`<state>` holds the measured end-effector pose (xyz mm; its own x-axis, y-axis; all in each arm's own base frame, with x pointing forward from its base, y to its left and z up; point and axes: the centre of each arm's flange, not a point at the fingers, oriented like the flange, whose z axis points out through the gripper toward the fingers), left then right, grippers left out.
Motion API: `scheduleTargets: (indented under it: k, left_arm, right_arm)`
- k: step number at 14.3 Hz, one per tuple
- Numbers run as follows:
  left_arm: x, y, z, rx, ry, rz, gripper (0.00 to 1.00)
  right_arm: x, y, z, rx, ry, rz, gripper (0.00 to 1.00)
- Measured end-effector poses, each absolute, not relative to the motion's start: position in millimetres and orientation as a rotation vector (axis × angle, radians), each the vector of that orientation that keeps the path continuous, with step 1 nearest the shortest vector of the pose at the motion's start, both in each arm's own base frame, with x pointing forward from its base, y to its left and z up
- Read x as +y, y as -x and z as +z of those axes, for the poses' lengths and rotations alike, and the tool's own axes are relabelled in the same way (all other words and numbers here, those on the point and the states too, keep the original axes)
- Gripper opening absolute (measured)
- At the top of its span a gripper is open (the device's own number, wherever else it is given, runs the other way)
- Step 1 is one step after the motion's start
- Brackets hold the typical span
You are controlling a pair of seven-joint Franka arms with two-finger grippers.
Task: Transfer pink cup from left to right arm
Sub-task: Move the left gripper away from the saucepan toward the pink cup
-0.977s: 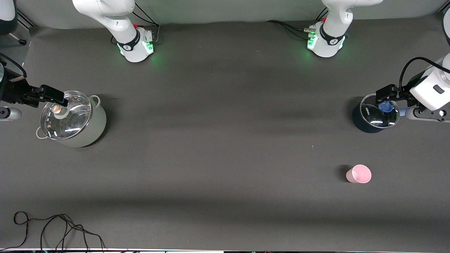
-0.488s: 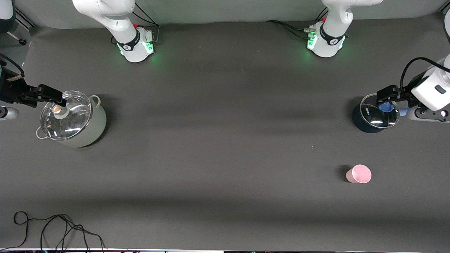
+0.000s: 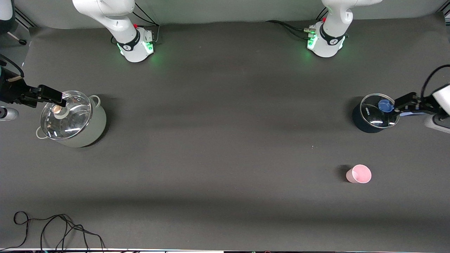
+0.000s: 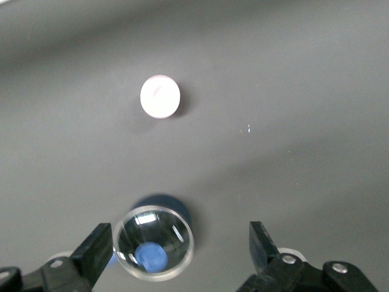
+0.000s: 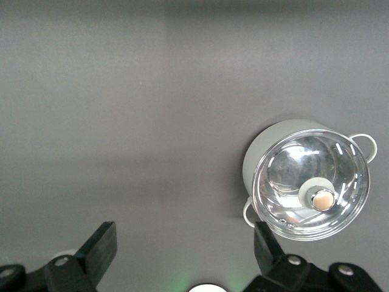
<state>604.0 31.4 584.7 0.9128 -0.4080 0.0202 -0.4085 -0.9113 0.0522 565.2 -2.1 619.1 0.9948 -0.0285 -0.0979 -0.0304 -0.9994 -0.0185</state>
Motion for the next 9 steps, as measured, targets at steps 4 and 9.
scheduleTargets:
  k: [4, 9]
  left_arm:
    - [96.4, -619.5, 576.9, -0.977, -2.846, 0.158, 1.0]
    - [184.8, -641.7, 533.3, -1.177, -2.562, 0.396, 1.0]
  right_arm:
    - [-1.0, -569.2, 611.2, 0.043, 3.116, 0.174, 1.0]
    - [-2.6, -569.4, 611.6, 0.032, 3.116, 0.172, 1.0]
